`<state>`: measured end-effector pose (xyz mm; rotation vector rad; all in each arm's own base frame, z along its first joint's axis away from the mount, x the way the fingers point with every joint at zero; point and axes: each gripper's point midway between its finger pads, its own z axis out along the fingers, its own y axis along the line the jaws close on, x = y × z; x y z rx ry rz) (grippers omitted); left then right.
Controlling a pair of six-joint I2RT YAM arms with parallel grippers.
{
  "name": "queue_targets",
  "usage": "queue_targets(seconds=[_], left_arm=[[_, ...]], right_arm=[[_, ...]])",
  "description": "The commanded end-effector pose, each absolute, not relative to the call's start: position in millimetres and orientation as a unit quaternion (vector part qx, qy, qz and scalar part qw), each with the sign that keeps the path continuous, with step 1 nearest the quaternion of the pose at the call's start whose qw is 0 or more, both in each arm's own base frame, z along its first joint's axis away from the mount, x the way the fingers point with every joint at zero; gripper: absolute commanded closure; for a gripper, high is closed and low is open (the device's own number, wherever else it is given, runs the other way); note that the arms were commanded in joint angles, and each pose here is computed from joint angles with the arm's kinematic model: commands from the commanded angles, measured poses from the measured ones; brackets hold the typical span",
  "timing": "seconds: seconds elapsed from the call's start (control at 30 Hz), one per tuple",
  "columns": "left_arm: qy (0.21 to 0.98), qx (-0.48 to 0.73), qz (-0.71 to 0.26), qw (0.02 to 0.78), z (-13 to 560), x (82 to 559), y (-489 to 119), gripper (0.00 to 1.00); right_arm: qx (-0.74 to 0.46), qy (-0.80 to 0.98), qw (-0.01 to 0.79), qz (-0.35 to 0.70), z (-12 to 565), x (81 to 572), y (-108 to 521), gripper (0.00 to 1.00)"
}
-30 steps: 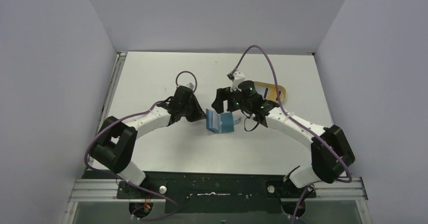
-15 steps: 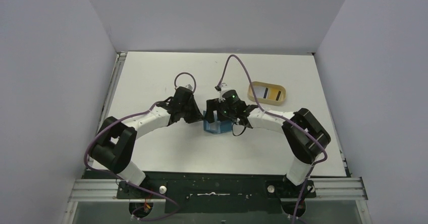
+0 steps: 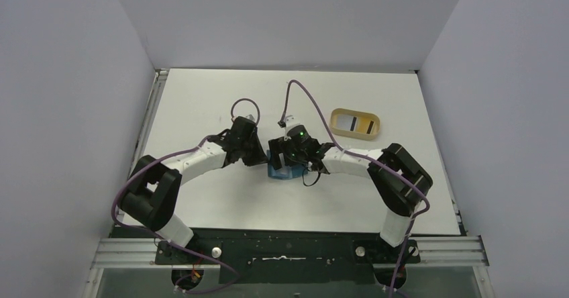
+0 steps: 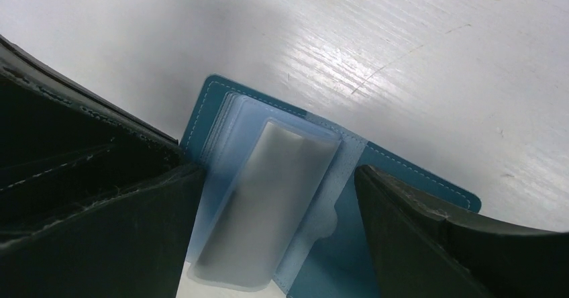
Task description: Take the credit cards out of the card holder
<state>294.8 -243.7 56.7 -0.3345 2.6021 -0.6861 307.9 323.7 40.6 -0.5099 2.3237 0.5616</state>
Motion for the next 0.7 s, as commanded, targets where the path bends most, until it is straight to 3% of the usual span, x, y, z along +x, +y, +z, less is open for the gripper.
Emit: queue_targets(seconds=[0.0,0.67], left_arm=[[0.906,-0.109,-0.311,0.266,106.6,314.5,-261.4,1.00],[0.906,-0.110,-0.308,0.270,110.2,317.5,-258.3,1.00]], right_arm=[[-0.223,0.884,0.352,0.211,42.3,304.8,334.9,0.13],[-0.243,0.902,0.348,0.077,31.5,304.6,263.7,0.12]])
